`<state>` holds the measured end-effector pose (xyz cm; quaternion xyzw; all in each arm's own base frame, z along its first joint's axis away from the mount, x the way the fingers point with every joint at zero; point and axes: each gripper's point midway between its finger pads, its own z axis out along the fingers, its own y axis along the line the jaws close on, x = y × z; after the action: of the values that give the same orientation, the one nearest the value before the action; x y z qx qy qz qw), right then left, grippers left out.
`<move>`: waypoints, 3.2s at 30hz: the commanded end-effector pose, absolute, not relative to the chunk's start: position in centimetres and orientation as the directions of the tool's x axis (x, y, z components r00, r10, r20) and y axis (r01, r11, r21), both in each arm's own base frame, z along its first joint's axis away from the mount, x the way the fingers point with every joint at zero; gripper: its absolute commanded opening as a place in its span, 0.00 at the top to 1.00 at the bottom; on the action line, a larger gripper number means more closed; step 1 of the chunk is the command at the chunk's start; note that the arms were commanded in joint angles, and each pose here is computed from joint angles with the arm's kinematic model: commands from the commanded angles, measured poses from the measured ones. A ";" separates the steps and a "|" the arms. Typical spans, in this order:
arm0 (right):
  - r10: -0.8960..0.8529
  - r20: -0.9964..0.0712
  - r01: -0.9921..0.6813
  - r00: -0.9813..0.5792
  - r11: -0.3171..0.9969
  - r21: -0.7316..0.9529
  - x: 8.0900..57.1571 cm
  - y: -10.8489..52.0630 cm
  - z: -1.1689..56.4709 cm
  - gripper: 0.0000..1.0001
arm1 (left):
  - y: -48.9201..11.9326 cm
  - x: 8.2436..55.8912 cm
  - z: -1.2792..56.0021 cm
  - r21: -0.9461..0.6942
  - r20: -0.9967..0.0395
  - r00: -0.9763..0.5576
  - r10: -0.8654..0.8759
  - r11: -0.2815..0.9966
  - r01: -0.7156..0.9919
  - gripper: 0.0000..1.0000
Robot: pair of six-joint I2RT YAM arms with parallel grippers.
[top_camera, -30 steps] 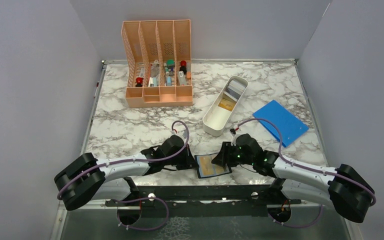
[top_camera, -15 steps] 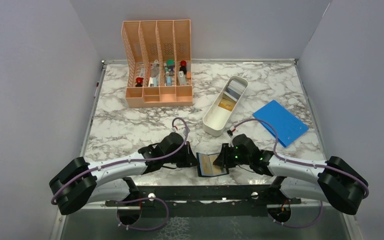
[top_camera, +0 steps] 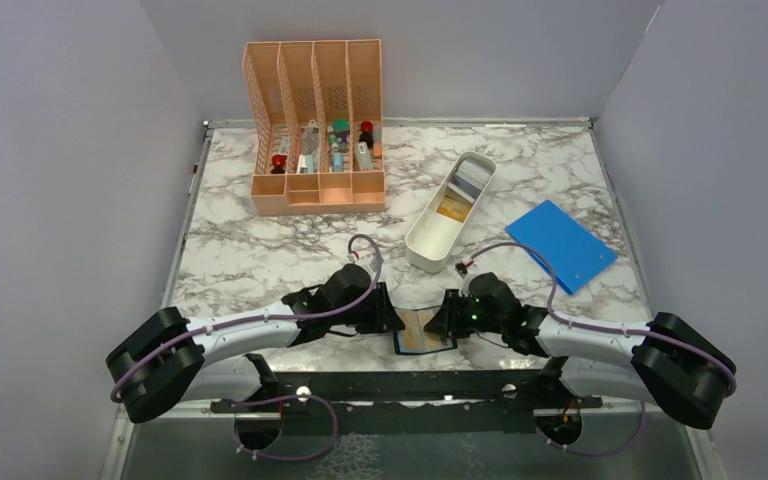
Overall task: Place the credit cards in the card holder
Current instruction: Insert the credit card into the card holder, then turn over the card slot in the card holder.
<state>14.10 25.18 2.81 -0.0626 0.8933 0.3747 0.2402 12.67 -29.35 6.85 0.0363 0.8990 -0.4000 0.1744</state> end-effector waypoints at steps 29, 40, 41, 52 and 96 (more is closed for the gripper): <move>0.071 -0.444 -0.271 -0.893 0.702 0.658 12.7 24.5 1.4 0.75 | -32.5 13.1 9.9 -0.789 -0.394 -0.917 -0.056 0.531 0.307 0.76; 0.076 -0.439 -0.272 -0.895 0.688 0.673 12.8 25.0 1.8 0.74 | -32.7 13.2 9.4 -0.787 -0.393 -0.918 -0.051 0.534 0.308 0.86; 0.076 -0.440 -0.272 -0.895 0.688 0.673 12.8 25.0 1.8 0.74 | -32.7 13.2 9.3 -0.787 -0.391 -0.919 -0.049 0.535 0.307 0.85; 0.081 -0.442 -0.270 -0.893 0.689 0.672 12.8 24.9 1.7 0.74 | -32.5 13.5 8.0 -0.765 -0.379 -0.924 -0.043 0.577 0.287 0.82; 0.084 -0.441 -0.270 -0.894 0.683 0.678 12.7 24.9 1.7 0.75 | -32.9 13.8 8.5 -0.765 -0.389 -0.920 -0.050 0.574 0.292 0.78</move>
<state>13.55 25.39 2.75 -0.0509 0.8824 0.4026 0.2381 13.14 -32.13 7.05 0.0629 0.8789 -0.4421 0.1678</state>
